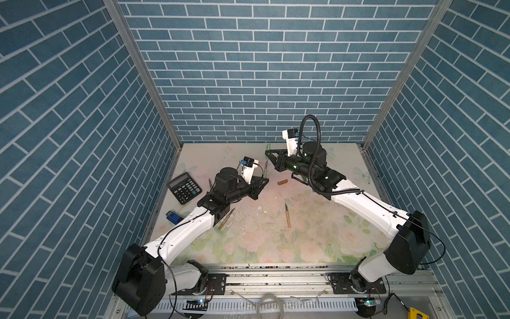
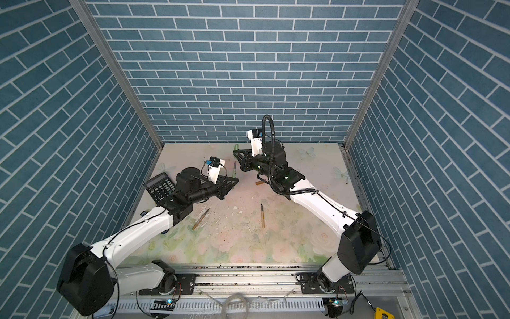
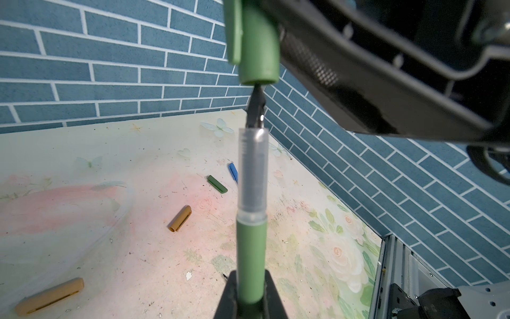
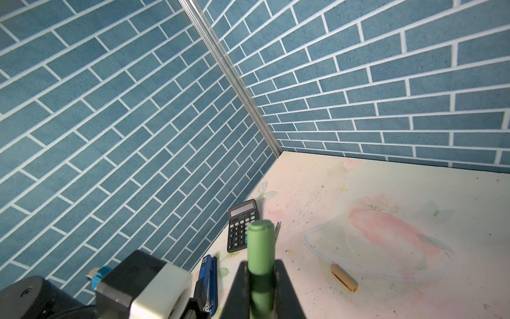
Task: Insert the pens into the pen caps
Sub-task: 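Lift the green cap with the right gripper over the upright pen tip, then lower the green cap onto the pen tip held by the left gripper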
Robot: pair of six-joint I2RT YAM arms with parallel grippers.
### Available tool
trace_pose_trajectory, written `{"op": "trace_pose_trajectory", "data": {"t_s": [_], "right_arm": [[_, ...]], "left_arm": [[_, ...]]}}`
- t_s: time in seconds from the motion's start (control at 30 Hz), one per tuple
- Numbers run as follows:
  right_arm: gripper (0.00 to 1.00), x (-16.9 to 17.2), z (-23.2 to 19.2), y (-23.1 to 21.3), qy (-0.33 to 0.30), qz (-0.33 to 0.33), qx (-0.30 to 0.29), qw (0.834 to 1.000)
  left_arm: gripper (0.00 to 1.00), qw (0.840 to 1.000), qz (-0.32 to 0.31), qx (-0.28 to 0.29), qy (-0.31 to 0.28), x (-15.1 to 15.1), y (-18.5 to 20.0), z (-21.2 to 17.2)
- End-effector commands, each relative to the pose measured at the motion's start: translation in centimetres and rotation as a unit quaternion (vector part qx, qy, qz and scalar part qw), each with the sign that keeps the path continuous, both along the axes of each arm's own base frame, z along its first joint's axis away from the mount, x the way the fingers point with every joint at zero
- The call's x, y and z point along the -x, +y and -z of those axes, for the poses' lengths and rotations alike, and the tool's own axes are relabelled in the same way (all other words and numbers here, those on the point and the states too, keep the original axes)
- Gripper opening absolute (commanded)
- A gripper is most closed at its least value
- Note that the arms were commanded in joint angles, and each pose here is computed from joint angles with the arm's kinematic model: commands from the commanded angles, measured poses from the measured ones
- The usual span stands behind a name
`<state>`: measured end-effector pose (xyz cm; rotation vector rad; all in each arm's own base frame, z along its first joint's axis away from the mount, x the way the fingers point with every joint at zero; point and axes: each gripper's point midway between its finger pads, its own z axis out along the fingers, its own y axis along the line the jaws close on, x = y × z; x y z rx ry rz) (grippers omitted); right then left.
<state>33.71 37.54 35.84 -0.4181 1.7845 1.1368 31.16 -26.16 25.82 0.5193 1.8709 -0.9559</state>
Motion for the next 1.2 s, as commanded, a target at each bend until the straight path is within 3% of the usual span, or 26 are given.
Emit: {"op": "trace_pose_trajectory", "data": {"t_s": [0.0, 1.17], "right_arm": [[0.13, 0.2, 0.8, 0.5, 0.014, -0.009, -0.007, 1.000], [0.14, 2.1, 3.6, 1.6, 0.046, -0.033, -0.009, 0.998]], "left_arm": [[0.00, 1.000, -0.004, 0.008, -0.018, 0.1, 0.1, -1.7], [0.00, 0.998, -0.028, 0.031, -0.037, 0.3, 0.9, -3.1]]}}
